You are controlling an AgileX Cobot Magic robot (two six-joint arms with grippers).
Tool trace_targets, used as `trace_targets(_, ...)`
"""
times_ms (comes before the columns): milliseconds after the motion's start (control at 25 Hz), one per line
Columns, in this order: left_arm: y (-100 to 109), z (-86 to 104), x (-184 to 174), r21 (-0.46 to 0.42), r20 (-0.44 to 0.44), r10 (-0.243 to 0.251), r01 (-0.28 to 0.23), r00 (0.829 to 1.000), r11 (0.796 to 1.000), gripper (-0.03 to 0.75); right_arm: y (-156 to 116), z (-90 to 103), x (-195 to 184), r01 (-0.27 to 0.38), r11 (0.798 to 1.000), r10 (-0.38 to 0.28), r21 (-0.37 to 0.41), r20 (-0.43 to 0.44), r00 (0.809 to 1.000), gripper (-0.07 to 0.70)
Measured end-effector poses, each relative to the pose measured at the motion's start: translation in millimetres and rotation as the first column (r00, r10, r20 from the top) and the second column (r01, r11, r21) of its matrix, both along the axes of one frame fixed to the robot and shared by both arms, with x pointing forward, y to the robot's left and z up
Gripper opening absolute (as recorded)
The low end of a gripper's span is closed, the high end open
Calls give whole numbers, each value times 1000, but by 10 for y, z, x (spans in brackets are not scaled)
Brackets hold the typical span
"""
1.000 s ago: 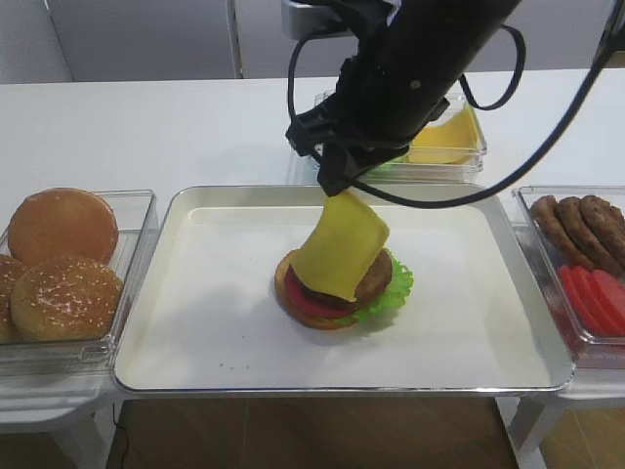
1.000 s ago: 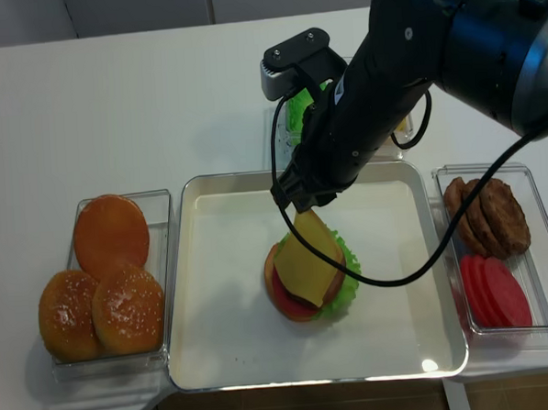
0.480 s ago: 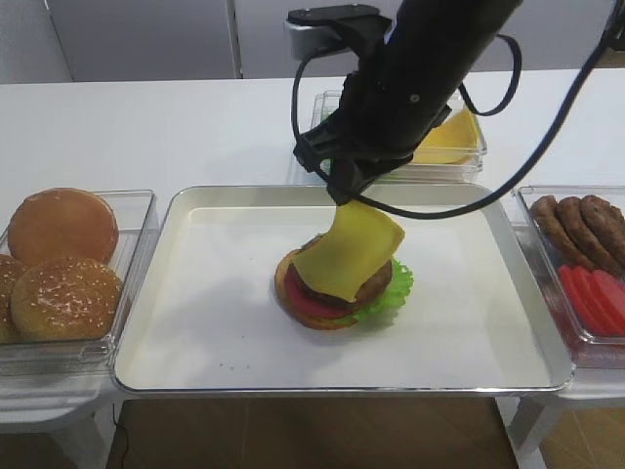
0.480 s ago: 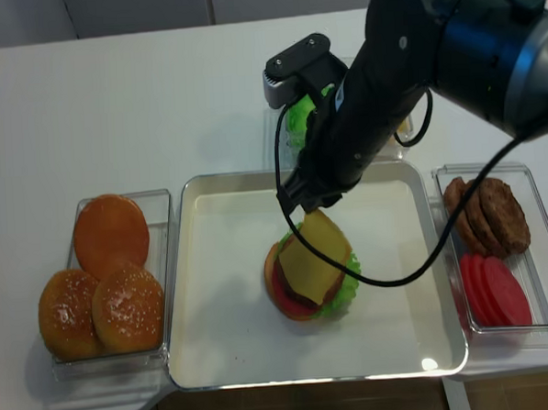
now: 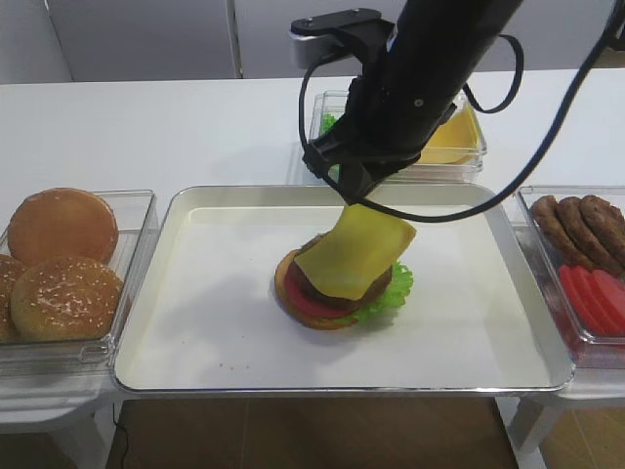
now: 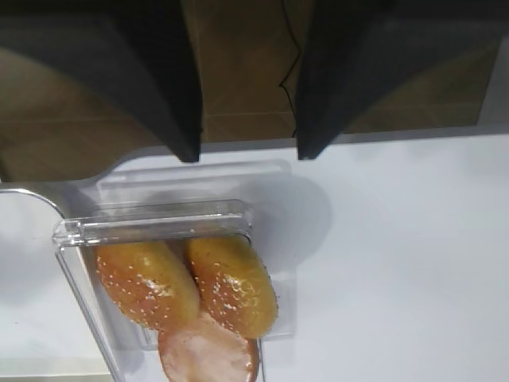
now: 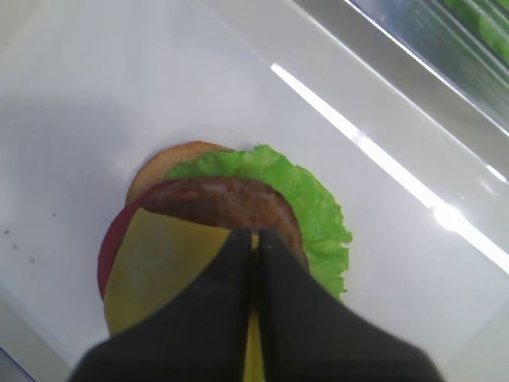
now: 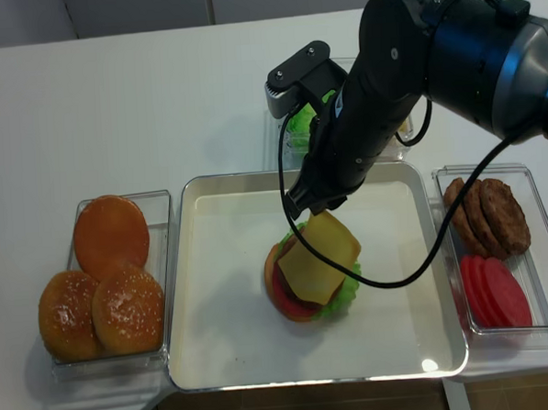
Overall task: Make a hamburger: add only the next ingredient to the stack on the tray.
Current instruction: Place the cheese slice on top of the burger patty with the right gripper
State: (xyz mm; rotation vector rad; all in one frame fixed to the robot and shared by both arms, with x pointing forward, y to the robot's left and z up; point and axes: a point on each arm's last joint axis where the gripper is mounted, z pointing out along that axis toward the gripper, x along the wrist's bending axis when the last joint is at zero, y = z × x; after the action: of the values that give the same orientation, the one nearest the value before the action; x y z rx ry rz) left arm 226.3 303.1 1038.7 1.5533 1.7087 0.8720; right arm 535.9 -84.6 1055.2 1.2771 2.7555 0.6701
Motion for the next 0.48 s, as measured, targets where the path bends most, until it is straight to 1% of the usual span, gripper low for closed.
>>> trace_targets(240, 0, 0, 0, 0, 0, 0, 0, 1000, 1000, 298, -1, -3, 17, 1, 1000, -1, -3, 17, 1000, 5)
trace_targets(480, 0, 0, 0, 0, 0, 0, 0, 1000, 1000, 298, 9, -117, 66, 1, 999, 0, -37, 5, 1000, 5)
